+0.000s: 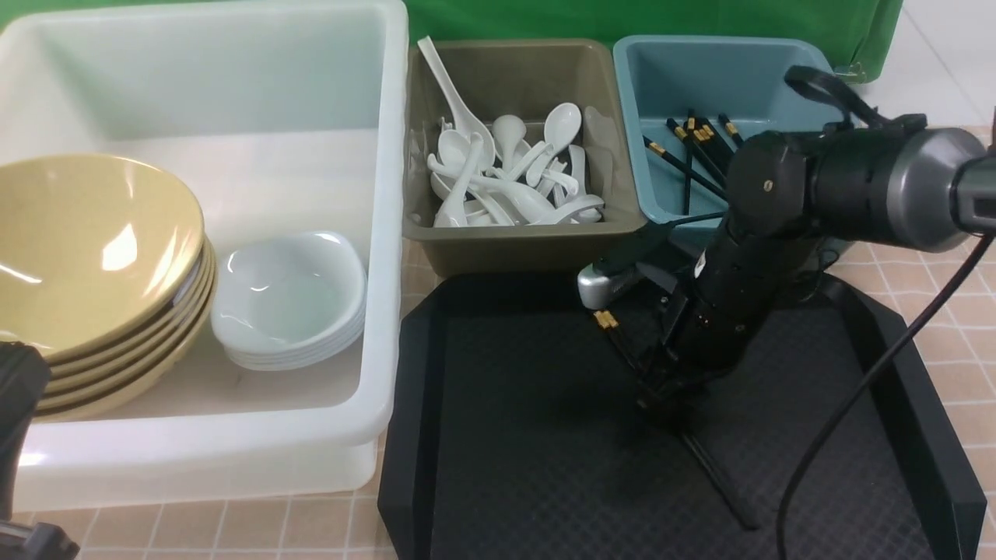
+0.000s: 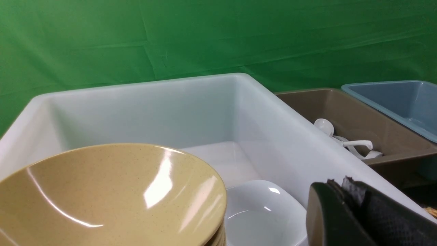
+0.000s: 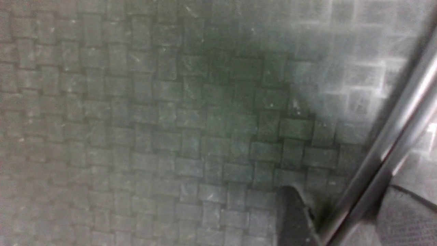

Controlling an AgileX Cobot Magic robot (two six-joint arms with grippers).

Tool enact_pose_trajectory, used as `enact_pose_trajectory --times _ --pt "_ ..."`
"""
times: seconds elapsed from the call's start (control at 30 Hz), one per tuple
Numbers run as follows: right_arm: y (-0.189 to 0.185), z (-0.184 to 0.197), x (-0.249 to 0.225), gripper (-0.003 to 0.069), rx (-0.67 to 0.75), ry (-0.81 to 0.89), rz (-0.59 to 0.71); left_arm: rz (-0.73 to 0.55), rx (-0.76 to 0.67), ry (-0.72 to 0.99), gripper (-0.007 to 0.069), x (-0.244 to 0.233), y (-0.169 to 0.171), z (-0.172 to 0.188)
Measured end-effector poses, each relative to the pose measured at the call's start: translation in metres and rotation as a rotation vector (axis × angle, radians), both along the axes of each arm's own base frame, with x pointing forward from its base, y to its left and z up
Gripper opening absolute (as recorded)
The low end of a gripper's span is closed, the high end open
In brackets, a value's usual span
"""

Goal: On brown table put chopsticks spoon bowls plates into blue grey white boxes.
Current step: 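Grasp the chopsticks with the right gripper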

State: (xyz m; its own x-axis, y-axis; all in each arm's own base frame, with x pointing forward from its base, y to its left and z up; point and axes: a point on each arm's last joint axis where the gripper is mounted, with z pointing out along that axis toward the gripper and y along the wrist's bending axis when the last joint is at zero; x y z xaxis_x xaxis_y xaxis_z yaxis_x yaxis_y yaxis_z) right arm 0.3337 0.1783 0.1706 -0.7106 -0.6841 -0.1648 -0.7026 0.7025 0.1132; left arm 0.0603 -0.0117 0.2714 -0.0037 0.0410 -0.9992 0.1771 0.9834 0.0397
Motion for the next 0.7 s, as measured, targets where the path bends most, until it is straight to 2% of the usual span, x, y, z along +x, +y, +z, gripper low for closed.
enact_pose_trajectory --times 0.23,0.43,0.53,0.63,0.7 --pt "0.027 -0.002 -0.001 0.0368 -0.024 -0.149 0.003 0.0 0.0 0.0 0.0005 0.0 0.0 0.0" --pt "0.033 -0.008 0.004 0.0359 -0.006 -0.168 -0.106 0.0 0.0 0.0 0.0005 0.0 0.0 0.0" --pt "0.034 -0.011 0.006 0.0302 -0.009 -0.166 -0.12 0.0 0.0 0.0 0.0005 0.0 0.0 0.0" --pt "0.035 -0.012 0.008 0.016 -0.001 -0.179 -0.123 0.0 0.0 0.0 0.0005 0.0 0.0 0.0" --pt "0.036 -0.011 0.009 0.0132 0.0 -0.181 -0.123 0.0 0.0 0.0 0.0005 0.0 0.0 0.0"
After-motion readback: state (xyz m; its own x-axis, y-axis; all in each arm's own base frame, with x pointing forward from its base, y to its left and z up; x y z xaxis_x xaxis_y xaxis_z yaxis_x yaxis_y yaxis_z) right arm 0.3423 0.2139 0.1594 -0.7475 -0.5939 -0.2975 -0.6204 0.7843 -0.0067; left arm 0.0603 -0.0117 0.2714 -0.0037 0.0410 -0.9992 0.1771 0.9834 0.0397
